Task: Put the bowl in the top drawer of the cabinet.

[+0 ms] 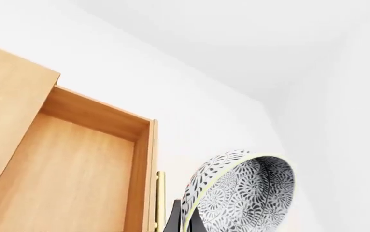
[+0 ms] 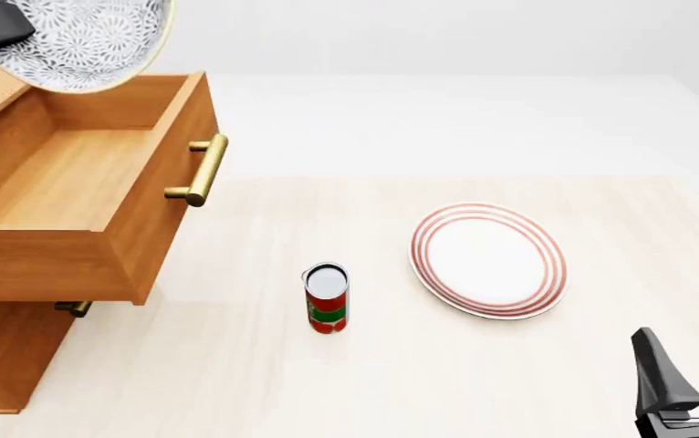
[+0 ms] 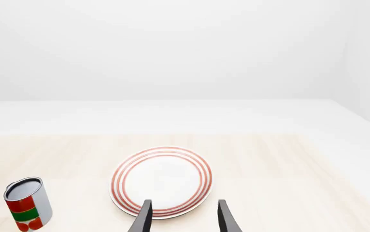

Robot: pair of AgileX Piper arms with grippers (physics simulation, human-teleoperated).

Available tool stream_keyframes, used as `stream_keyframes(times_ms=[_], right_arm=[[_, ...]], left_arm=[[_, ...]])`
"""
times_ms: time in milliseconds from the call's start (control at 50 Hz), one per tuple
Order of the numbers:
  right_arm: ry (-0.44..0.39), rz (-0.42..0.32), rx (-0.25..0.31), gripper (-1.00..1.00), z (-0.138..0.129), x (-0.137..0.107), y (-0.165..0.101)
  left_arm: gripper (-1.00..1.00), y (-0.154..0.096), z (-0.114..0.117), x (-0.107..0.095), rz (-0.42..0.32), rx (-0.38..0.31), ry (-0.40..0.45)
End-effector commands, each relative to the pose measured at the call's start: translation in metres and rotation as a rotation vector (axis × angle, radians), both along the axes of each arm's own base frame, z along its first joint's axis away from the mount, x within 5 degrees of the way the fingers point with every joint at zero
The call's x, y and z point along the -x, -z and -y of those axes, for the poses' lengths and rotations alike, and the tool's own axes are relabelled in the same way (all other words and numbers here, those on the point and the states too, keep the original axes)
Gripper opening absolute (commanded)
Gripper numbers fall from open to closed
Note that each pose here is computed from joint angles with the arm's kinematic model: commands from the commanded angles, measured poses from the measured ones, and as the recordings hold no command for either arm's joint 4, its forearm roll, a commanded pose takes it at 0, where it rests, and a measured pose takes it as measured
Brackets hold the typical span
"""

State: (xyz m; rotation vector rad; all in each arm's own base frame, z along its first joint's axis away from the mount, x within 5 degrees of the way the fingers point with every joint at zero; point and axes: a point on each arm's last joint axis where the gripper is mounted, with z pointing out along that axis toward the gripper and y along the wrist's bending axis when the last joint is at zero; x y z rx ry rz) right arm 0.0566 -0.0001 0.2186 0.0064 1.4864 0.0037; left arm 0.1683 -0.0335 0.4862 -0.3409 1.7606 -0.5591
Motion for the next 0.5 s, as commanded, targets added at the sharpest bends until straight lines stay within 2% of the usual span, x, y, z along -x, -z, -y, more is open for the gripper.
stream_keyframes(times_ms=[20, 500], right_arm=[[0.000, 0.000, 0.000, 1.00, 0.000, 0.000, 0.000], [0.000, 0.000, 0.000, 1.00, 0.000, 0.000, 0.000]], left_arm=[[-1.00, -0.004, -0.008, 0.000, -0.004, -0.021, -0.039], [-1.00, -0.006, -0.024, -0.009, -0.049, -0.076, -0.124]])
